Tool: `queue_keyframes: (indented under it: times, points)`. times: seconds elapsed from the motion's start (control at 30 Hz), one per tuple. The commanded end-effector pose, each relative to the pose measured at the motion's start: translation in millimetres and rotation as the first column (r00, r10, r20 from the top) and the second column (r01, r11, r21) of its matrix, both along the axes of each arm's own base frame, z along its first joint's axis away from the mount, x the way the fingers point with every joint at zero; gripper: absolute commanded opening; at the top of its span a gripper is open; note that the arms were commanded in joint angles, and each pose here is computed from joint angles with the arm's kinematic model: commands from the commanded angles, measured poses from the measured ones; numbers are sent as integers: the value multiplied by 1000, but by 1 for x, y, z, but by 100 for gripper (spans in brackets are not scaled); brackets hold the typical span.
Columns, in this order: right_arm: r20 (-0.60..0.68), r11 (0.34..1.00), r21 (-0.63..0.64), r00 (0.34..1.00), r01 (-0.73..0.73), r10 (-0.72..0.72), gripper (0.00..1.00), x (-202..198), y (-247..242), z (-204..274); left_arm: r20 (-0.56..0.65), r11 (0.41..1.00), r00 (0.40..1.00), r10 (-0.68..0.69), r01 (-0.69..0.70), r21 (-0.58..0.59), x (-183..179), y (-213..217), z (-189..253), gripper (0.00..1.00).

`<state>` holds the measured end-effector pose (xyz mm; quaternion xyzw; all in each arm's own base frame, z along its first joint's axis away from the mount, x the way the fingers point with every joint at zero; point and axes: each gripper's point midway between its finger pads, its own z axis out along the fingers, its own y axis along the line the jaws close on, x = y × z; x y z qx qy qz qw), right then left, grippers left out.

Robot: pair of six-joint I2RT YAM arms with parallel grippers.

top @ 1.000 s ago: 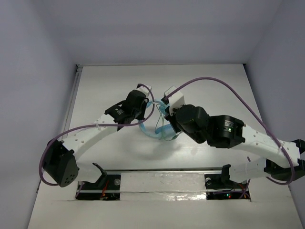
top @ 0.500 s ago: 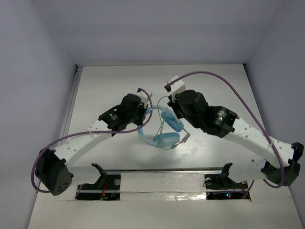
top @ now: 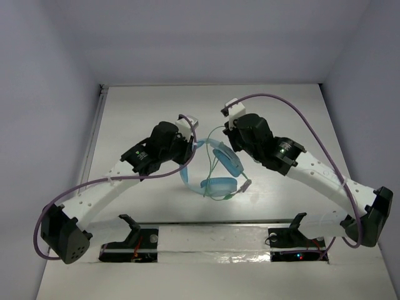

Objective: Wrap the headphones

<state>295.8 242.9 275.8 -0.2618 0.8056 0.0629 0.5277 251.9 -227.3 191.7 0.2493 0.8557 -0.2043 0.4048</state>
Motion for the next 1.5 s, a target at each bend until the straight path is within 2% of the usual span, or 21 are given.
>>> queue_keyframes:
  times: [0.0, 0.2, 0.4, 0.6, 0.83, 1.0, 1.07, 1.13, 1.2, 1.27, 1.37, 1.47]
  points:
    - [55, 988, 151, 998, 17, -26, 0, 0, 0, 25, 139, 981, 990, -7, 34, -190, 11, -11, 80, 0]
    - [52, 964, 257, 995, 64, -80, 0, -9, -10, 15, 147, 969, 989, -13, 49, -241, 20, -10, 100, 0]
    - [55, 945, 302, 988, 124, -147, 0, -6, -18, 12, 137, 975, 990, 25, 6, -222, 31, -3, 99, 0]
    - [23, 931, 333, 986, 148, -165, 0, -5, -14, -9, 138, 937, 990, -1, 50, -347, 33, 2, 124, 0]
    - [55, 864, 498, 992, 74, -117, 1, -14, -3, 11, 172, 887, 984, -45, 119, -447, 32, -3, 162, 0]
    - [46, 831, 554, 995, 49, -89, 2, -9, 8, -1, 192, 849, 981, -40, 134, -511, 33, -9, 182, 0]
    - [28, 808, 588, 996, 48, -80, 3, -8, 11, -5, 211, 832, 977, -14, 128, -539, 36, -7, 193, 0]
    - [29, 777, 629, 998, 30, -61, 10, -7, 13, -7, 230, 820, 973, -6, 137, -556, 36, -7, 201, 0]
    - [7, 750, 661, 999, 36, -53, 11, -6, 13, -13, 222, 815, 975, 4, 125, -566, 37, -7, 202, 0]
    - [11, 709, 705, 1000, 8, -22, 18, -3, 16, -8, 217, 813, 976, 4, 123, -569, 37, -7, 202, 0]
    - [7, 668, 743, 1000, -22, 26, 19, -3, 22, -10, 242, 796, 970, 6, 142, -588, 35, -8, 212, 0]
    - [2, 638, 769, 999, -36, 53, 24, 0, 23, -16, 253, 786, 967, -6, 161, -597, 31, -9, 220, 0]
